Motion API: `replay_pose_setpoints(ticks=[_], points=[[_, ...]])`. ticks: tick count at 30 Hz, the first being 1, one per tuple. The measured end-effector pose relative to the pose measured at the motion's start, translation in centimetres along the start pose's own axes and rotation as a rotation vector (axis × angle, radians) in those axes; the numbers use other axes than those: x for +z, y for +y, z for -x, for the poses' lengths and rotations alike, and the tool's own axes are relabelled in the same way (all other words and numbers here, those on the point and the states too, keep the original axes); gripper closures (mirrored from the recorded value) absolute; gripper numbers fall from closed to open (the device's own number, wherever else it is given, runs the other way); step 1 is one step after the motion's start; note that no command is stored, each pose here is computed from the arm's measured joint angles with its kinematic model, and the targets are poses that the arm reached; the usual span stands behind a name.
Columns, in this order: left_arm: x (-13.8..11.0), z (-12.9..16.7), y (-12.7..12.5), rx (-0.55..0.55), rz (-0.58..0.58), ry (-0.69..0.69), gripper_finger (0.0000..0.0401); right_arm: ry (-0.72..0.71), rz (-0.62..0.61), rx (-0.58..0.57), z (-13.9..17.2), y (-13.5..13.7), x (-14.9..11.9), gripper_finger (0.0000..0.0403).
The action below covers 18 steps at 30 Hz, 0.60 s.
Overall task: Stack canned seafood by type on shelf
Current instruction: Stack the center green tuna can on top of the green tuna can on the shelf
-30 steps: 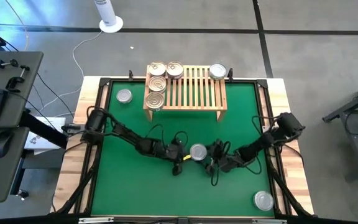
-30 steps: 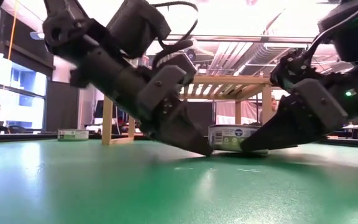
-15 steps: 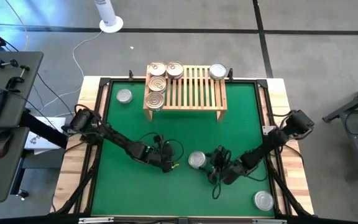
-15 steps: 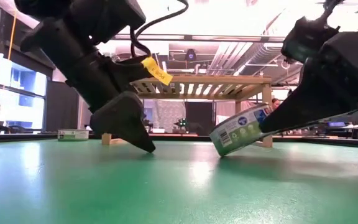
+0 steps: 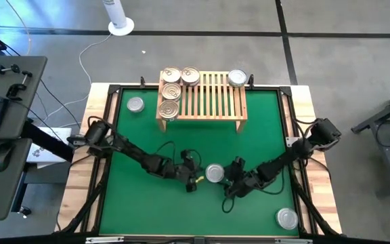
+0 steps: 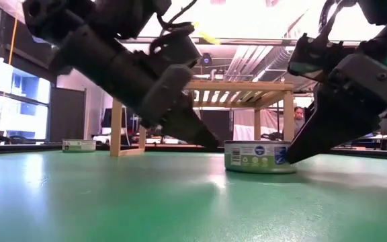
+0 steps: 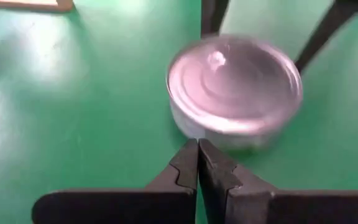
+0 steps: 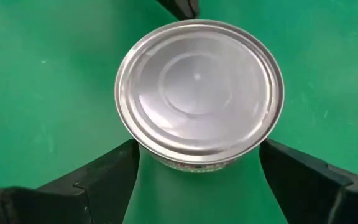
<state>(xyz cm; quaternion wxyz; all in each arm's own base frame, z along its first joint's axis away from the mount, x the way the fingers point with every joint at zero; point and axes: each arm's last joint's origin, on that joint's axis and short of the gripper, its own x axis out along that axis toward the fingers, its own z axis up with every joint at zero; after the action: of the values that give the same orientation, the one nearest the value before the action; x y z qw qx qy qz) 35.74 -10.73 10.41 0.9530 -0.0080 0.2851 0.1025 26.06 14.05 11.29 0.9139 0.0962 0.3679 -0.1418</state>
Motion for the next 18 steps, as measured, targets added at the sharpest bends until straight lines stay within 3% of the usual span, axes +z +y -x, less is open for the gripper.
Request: replay_pose_setpoints(ticks=[5,12,18], points=[[-0.7,-1.3,0.7,0.011,0.017,0.005,0.0401,0.018,-0.016,-0.002,-0.6,-0.7,0.5,0.0066],[-1.3,-2.2,1.1,-0.018,0.037,0.015,0.0401,0.014,0.0,0.011,-2.7,-1.4,0.8,0.0016],[-1.4,-2.2,1.1,-0.021,0.038,0.015,0.0401,-0.098,0.094,-0.039,-2.5,-0.7,0.8,0.0004]])
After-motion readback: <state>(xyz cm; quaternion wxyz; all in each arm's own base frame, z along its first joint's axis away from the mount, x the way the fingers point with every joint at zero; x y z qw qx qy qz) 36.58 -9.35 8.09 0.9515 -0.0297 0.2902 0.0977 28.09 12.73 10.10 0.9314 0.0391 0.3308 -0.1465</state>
